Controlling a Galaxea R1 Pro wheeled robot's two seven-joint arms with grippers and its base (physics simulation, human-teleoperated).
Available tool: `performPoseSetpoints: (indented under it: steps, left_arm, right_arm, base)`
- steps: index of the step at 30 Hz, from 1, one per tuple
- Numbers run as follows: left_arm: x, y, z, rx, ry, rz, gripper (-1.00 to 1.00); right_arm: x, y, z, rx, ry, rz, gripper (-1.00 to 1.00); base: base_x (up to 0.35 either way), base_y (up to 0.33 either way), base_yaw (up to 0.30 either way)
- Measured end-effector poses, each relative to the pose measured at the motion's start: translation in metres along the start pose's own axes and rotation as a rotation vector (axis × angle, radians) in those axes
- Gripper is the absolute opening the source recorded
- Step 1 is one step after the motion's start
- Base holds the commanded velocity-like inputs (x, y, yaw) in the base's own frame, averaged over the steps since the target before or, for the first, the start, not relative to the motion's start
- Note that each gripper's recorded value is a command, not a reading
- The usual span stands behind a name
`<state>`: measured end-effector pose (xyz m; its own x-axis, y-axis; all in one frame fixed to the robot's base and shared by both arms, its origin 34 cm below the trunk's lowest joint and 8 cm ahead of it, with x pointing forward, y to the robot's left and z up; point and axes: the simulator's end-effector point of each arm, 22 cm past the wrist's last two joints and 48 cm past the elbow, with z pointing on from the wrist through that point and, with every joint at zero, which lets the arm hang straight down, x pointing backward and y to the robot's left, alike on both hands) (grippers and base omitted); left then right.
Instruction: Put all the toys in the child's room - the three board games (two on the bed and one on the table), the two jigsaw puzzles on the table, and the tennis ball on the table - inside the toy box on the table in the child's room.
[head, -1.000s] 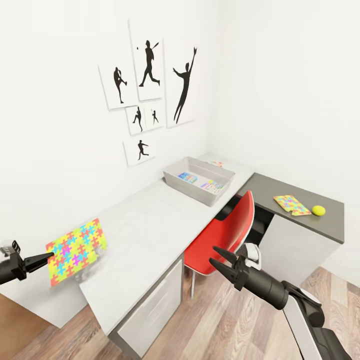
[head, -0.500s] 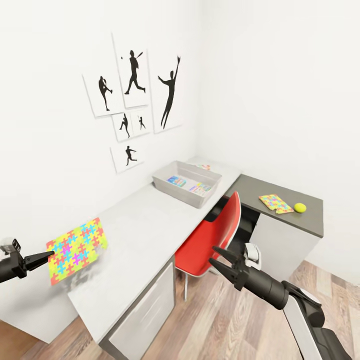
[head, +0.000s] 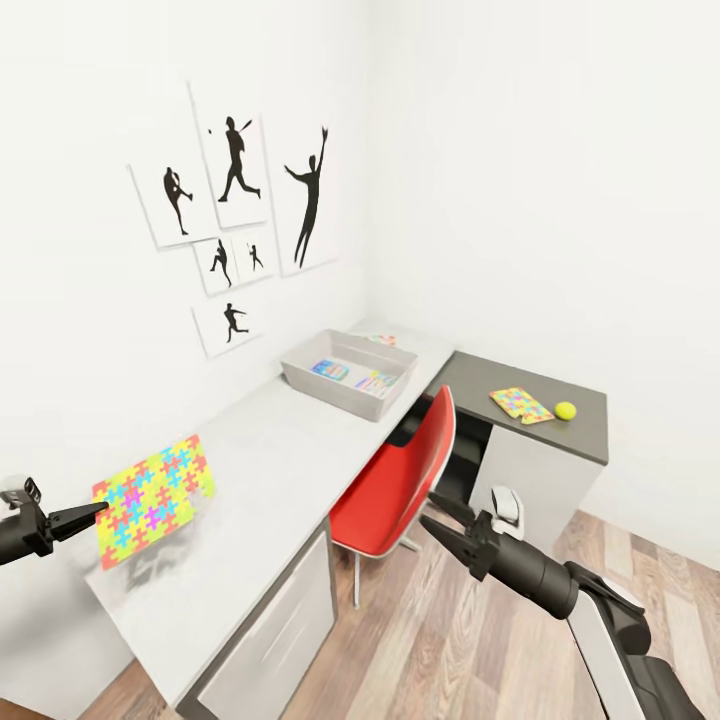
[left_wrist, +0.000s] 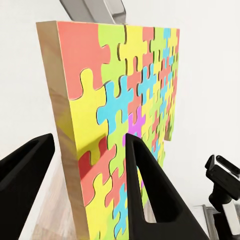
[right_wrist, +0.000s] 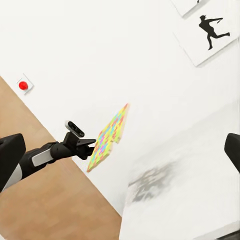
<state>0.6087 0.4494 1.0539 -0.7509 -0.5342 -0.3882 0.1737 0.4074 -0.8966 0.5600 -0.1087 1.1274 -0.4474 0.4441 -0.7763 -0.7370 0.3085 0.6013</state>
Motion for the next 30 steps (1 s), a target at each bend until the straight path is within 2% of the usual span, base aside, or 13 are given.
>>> performPoseSetpoints:
  steps: [30]
  left_arm:
    - [-0.006, -0.02, -0.007, 0.023, -0.018, 0.034, -1.0]
  right_arm:
    - [-0.012, 0.014, 0.001, -0.013, -0.015, -0.039, 1.0]
  base:
    - [0.0, 0.0, -0.172]
